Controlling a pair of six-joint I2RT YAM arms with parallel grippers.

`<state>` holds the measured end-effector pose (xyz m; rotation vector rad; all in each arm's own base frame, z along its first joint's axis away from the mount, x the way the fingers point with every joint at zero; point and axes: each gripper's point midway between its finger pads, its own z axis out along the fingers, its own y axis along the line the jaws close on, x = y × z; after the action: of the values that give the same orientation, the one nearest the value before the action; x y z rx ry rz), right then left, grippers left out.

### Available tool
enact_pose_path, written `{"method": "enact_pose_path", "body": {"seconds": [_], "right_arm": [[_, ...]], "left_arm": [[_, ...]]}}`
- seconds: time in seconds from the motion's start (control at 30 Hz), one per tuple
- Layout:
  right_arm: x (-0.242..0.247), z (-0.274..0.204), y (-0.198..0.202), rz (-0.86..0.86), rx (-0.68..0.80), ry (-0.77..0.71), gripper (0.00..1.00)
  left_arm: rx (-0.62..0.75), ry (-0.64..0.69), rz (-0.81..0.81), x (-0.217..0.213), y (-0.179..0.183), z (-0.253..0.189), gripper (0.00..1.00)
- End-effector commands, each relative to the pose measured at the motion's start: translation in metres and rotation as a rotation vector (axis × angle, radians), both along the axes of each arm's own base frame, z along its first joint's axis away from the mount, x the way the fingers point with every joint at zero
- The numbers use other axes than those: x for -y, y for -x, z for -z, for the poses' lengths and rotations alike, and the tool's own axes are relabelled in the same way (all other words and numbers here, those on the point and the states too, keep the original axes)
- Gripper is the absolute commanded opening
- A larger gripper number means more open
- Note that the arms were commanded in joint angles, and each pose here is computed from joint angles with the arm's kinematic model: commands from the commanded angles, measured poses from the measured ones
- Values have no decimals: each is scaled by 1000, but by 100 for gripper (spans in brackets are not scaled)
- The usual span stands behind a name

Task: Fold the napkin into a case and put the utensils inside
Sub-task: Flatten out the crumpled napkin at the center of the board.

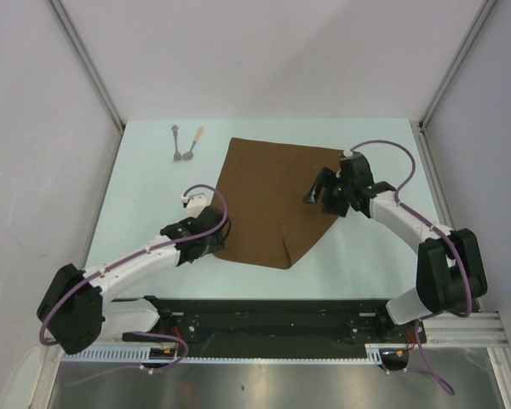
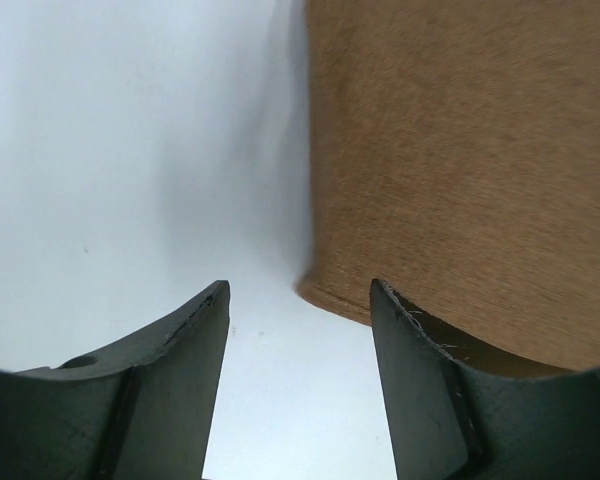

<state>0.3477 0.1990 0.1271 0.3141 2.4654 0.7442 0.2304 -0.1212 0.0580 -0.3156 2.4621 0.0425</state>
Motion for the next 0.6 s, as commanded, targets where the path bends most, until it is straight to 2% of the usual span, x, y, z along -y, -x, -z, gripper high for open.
{"method": "enact_pose_path", "body": {"seconds": [0.0,0.1,0.23,0.37,0.4,0.43,0.57], "right_arm": [[31,29,41,22,-75,42,75],[25,39,43,40,-87,12,65],[2,33,24,31,-44,25,66],[-10,55,8,20,-100,255,70],[-3,60,1,50,-91,345,70],[-18,52,0,3,-66,393,70],[-36,64,-8,-44,-38,525,62]], "left_arm": [[101,70,74,12,-11,-30,60],[105,86,71,13,-11,-35,58],[91,119,56,12,-12,-35,57],[62,140,39,5,-13,-27,55],[60,141,32,2,-13,-26,54],[57,142,36,1,-12,-24,53],[70,182,68,7,-13,-23,49]]}}
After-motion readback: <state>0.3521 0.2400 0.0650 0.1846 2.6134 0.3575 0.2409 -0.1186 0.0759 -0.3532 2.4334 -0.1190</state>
